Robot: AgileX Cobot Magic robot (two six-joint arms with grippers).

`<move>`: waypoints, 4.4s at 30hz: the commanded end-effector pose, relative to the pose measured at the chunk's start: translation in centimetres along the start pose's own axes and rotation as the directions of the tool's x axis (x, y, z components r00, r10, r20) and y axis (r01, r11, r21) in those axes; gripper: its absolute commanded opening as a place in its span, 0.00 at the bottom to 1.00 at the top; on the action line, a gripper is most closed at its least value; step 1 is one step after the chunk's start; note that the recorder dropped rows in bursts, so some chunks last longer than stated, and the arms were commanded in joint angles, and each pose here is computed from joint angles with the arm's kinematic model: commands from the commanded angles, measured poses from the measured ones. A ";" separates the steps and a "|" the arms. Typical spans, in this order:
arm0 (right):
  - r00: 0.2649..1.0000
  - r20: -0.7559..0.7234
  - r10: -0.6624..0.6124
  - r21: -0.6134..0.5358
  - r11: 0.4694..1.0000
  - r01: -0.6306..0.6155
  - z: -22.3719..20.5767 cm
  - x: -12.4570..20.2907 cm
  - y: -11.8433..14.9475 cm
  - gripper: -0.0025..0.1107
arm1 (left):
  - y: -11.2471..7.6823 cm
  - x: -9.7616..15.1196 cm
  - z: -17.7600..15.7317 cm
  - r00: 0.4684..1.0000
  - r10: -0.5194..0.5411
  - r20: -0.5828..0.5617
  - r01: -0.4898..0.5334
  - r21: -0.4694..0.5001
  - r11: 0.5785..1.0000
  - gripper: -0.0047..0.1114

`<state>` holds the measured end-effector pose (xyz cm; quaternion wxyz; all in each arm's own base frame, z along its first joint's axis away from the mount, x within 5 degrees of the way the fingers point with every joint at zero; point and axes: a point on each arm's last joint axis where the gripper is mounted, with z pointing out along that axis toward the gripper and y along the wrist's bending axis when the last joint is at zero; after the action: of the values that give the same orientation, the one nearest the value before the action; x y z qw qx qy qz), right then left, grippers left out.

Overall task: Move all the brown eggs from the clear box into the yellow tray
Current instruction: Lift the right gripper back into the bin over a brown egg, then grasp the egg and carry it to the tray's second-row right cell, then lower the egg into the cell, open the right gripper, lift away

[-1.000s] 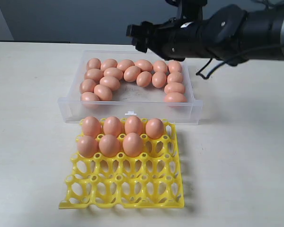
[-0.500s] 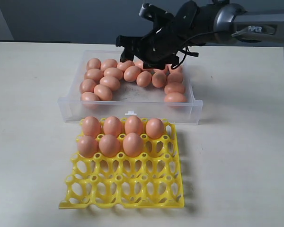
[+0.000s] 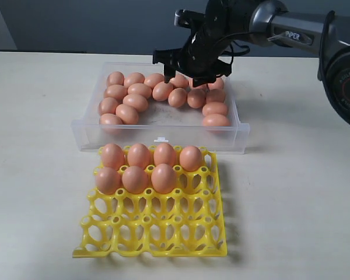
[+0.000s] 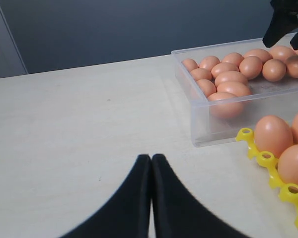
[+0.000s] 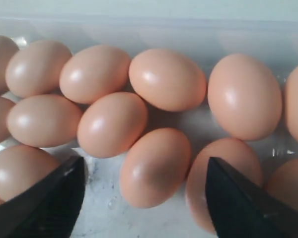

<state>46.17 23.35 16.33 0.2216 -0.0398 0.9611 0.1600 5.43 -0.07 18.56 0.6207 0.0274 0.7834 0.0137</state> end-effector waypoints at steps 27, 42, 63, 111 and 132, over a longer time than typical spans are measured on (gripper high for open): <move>0.997 -0.079 0.021 0.021 1.000 -0.020 2.4 1.2 -1.0 0.56 | 0.0 0.0 0.0 1.000 -0.001 0.011 0.001 -0.005 1.000 0.04; 0.997 -0.048 0.064 -0.006 0.998 -0.065 4.7 1.6 -1.4 0.55 | 0.0 0.0 0.0 1.000 -0.001 0.011 0.001 -0.005 1.000 0.04; 0.806 0.562 -0.186 -0.143 0.938 0.316 -6.1 2.6 8.8 0.02 | 0.0 0.0 0.0 1.000 -0.001 0.009 0.001 -0.005 1.000 0.04; 0.815 0.487 -0.313 -0.215 0.862 0.460 -11.3 27.0 -2.0 0.03 | 0.0 0.0 0.0 1.000 -0.001 0.009 0.001 -0.005 1.000 0.04; 0.847 0.457 -0.273 -0.219 0.888 0.404 -11.2 27.0 -2.3 0.35 | 0.0 0.0 0.0 1.000 -0.001 0.009 0.001 -0.005 1.000 0.04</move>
<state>17.53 17.46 13.30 0.4338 -0.2179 0.8321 0.2683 5.43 -0.07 18.56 0.6207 0.0274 0.7834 0.0137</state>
